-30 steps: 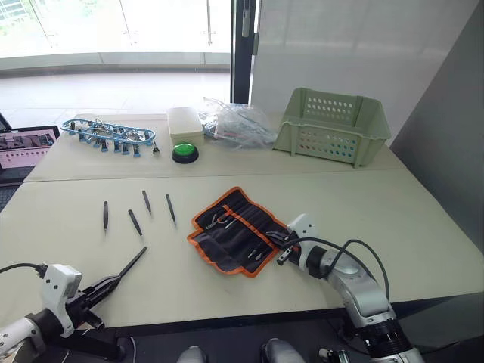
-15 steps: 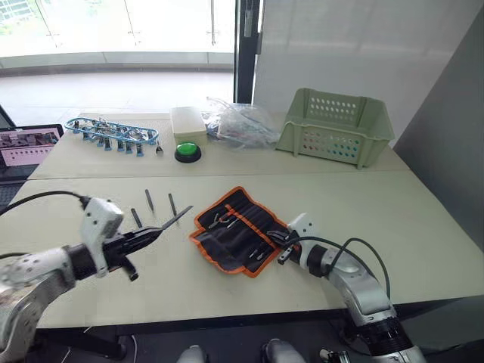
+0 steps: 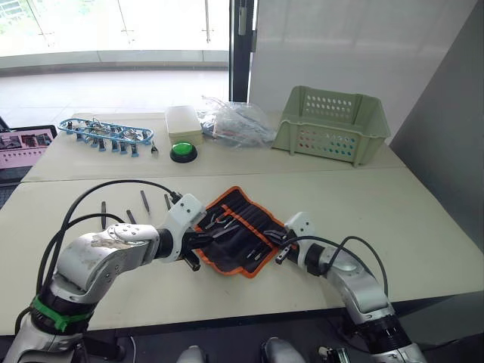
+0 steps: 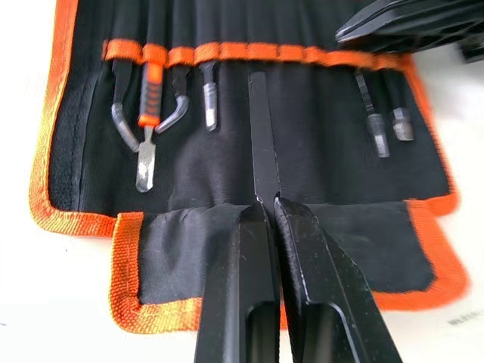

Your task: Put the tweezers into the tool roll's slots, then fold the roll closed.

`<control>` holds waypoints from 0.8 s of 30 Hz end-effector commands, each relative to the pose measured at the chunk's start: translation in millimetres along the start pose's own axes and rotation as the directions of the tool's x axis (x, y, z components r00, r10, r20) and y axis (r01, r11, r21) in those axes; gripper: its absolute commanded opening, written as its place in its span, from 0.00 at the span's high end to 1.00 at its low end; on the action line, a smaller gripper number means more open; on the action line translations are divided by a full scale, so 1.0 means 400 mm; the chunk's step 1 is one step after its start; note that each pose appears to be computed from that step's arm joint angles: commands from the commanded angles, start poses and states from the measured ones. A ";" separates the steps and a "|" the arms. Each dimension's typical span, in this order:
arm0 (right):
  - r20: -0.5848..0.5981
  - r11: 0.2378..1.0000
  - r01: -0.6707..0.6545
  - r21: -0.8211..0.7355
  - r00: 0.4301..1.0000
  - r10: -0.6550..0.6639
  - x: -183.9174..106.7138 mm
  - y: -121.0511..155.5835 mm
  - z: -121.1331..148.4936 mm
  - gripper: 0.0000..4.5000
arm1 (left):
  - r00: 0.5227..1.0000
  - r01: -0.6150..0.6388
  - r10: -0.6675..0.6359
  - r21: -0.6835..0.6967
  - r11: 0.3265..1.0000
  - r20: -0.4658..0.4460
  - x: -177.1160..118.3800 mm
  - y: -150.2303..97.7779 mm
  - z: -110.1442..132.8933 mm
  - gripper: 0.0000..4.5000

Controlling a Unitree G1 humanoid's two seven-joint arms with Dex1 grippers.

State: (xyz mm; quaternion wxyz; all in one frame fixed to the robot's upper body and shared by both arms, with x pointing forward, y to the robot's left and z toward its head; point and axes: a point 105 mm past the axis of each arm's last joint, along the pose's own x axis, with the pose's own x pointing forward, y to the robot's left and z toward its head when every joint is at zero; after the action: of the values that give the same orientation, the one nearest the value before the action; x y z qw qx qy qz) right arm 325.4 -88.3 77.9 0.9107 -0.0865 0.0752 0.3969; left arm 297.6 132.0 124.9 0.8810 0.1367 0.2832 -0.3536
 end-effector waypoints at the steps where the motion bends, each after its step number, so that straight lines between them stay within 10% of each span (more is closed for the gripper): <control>1: -0.039 1.000 -0.002 0.014 0.999 0.002 -0.007 0.011 -0.024 1.00 | 0.999 -0.029 0.029 0.028 0.999 0.014 -0.001 0.008 0.023 1.00; 24: -0.043 1.000 0.018 0.024 0.999 -0.017 -0.014 0.022 -0.030 1.00 | 0.999 -0.028 0.028 0.048 0.998 0.016 0.069 0.023 0.060 1.00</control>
State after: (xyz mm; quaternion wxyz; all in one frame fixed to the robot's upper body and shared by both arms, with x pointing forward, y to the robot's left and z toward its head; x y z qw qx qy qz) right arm 320.6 -93.0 77.0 0.9187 -0.0846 0.0791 0.3777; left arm 323.5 111.4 116.0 0.8761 0.1469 0.2888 -0.3569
